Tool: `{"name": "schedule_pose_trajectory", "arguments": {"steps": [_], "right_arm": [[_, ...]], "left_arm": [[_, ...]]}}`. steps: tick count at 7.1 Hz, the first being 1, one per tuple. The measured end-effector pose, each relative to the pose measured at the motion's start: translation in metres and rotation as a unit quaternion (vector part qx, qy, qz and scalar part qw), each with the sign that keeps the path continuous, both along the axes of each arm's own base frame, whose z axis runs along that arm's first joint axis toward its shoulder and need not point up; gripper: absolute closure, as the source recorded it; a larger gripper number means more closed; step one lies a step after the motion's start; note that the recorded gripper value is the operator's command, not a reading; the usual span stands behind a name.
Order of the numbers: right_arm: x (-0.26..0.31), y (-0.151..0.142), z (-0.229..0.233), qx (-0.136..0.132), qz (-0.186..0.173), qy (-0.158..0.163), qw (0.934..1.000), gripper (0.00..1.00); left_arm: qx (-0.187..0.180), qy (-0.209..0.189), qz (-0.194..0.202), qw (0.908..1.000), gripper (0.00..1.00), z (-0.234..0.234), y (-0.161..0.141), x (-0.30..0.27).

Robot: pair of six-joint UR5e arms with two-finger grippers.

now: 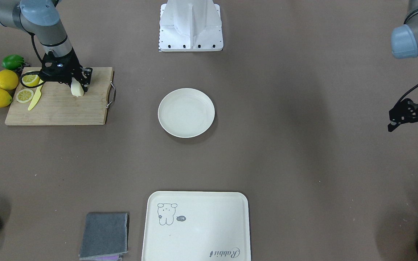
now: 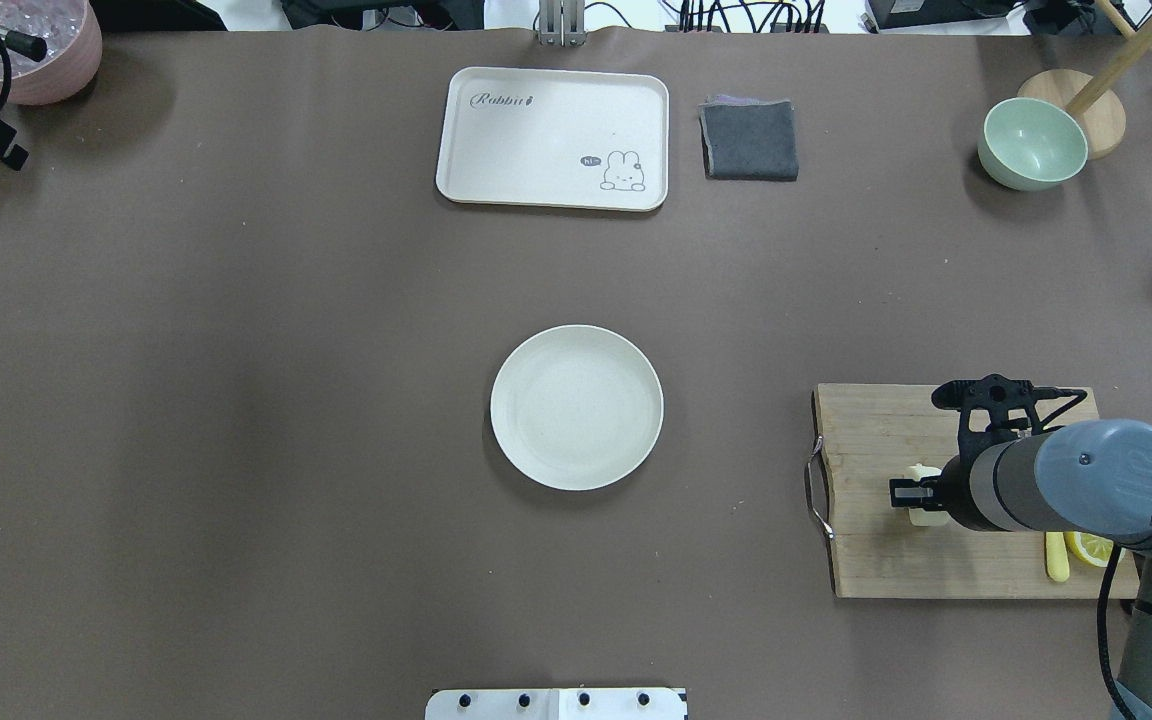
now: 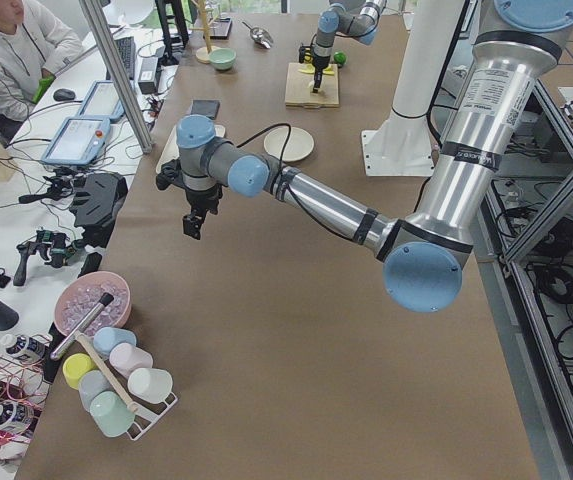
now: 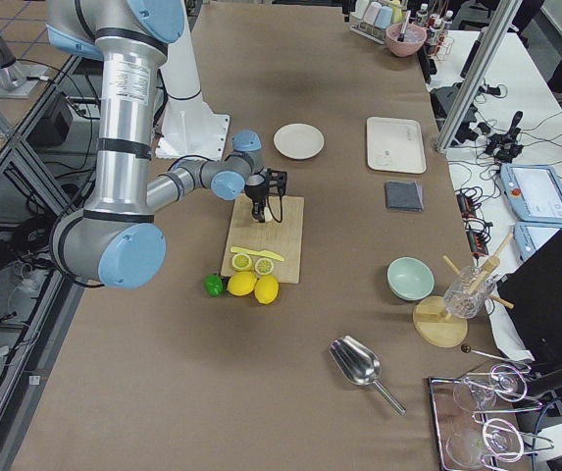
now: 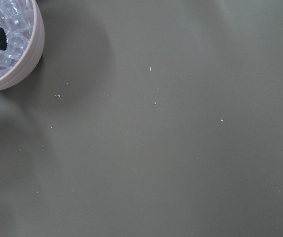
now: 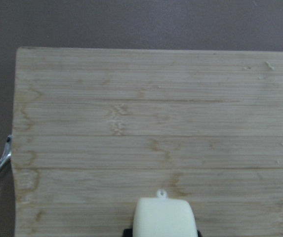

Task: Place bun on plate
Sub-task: 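Lift the bun and carry it with the right gripper over the plate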

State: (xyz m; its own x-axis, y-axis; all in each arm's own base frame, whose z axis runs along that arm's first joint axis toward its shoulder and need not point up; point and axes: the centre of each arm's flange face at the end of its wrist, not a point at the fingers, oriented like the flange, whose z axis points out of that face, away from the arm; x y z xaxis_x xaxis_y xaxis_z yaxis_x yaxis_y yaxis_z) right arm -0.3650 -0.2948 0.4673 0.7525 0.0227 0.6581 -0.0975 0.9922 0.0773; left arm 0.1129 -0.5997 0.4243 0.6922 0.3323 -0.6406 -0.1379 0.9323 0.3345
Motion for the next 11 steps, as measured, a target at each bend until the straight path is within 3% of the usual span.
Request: {"name": "schedule_pose_trajectory", "arguments": {"steps": [2, 4, 6, 9, 10, 11], "right_arm": [[-0.009, -0.005, -0.019, 0.006, 0.0, -0.017, 0.9998, 1.0], [-0.037, -0.033, -0.052, 0.013, 0.013, -0.034, 0.9993, 1.0], [-0.084, -0.064, -0.113, 0.013, 0.024, -0.033, 0.9991, 1.0], [-0.146, -0.098, -0.193, 0.003, 0.048, -0.059, 0.9971, 0.99], [-0.171, -0.111, -0.217, -0.004, 0.059, -0.065, 0.9961, 0.67], [-0.19, -0.121, -0.236, -0.009, 0.065, -0.069, 0.9954, 0.1]], "left_arm": [[0.0, 0.0, 0.0, 1.0, 0.02, 0.0, 0.0, 0.0], [0.0, 0.0, 0.0, 1.0, 0.02, 0.0, 0.0, 0.0], [-0.001, 0.0, -0.001, 1.0, 0.02, 0.001, 0.0, 0.0], [-0.004, 0.0, -0.001, 1.0, 0.02, 0.002, 0.001, 0.0], [-0.004, 0.0, -0.001, 1.0, 0.02, 0.003, 0.001, 0.0], [-0.005, 0.0, -0.001, 1.0, 0.02, 0.004, 0.002, -0.001]]}}
